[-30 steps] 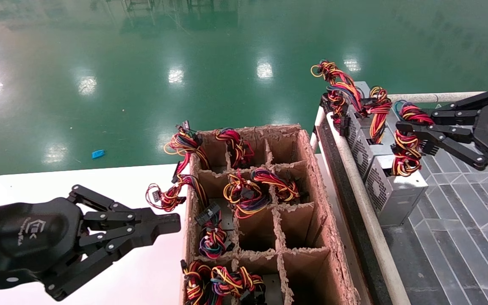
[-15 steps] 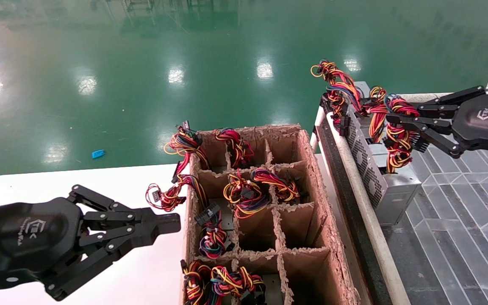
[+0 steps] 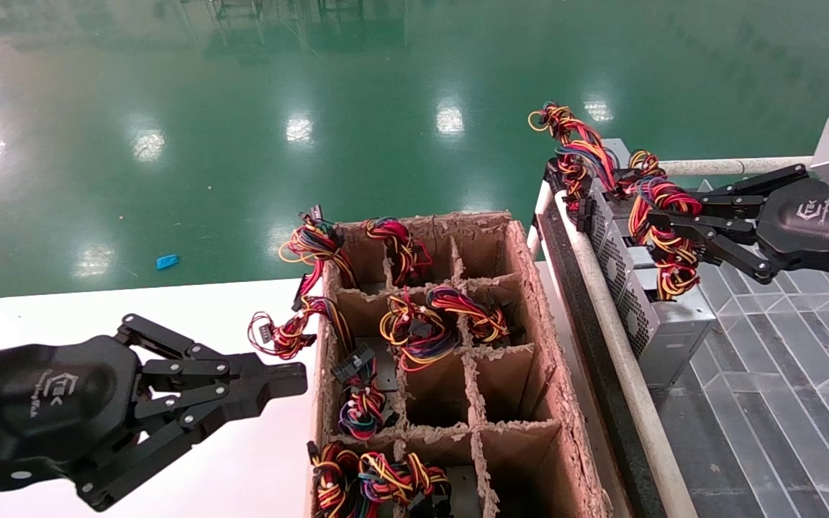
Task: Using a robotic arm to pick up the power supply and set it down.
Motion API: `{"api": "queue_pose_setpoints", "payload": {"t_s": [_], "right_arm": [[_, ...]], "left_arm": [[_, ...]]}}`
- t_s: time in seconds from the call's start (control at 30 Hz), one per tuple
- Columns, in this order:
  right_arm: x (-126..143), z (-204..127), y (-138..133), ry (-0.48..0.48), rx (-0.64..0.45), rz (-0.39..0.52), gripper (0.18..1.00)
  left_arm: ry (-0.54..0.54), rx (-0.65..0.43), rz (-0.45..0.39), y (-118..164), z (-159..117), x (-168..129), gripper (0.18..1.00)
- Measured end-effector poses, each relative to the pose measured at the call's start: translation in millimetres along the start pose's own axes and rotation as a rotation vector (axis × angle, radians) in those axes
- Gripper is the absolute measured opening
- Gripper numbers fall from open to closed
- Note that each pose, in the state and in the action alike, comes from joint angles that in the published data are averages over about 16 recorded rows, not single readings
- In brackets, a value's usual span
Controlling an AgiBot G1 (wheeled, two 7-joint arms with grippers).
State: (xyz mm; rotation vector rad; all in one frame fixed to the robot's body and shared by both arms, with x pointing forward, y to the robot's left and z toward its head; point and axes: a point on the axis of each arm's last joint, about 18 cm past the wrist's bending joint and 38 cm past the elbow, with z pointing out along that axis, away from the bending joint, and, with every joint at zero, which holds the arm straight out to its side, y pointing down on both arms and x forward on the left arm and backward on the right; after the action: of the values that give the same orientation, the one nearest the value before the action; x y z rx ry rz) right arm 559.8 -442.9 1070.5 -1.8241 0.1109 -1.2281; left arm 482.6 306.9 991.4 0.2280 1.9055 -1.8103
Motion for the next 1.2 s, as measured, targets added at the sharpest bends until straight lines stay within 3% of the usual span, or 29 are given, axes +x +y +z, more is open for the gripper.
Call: {"api": "queue_pose_setpoints", "payload": {"t_s": [0.43,0.63,1.2], "right_arm": [[1.4,-4.7,-8.7,-0.001,0.022,0.000,0.273],[3.0,-9.3,-18.7,0.009,0.071,-0.001,0.352],[-5.8,-14.5,-41.6,-0.001,0.254,-0.006,0.739]], "left_arm": [[0.000,0.000,0.000,0.0,0.0,0.0,0.191],[0.000,0.000,0.000,0.0,0.0,0.0,0.191],[0.000,0.000,0.000,0.0,0.0,0.0,0.191]]}}
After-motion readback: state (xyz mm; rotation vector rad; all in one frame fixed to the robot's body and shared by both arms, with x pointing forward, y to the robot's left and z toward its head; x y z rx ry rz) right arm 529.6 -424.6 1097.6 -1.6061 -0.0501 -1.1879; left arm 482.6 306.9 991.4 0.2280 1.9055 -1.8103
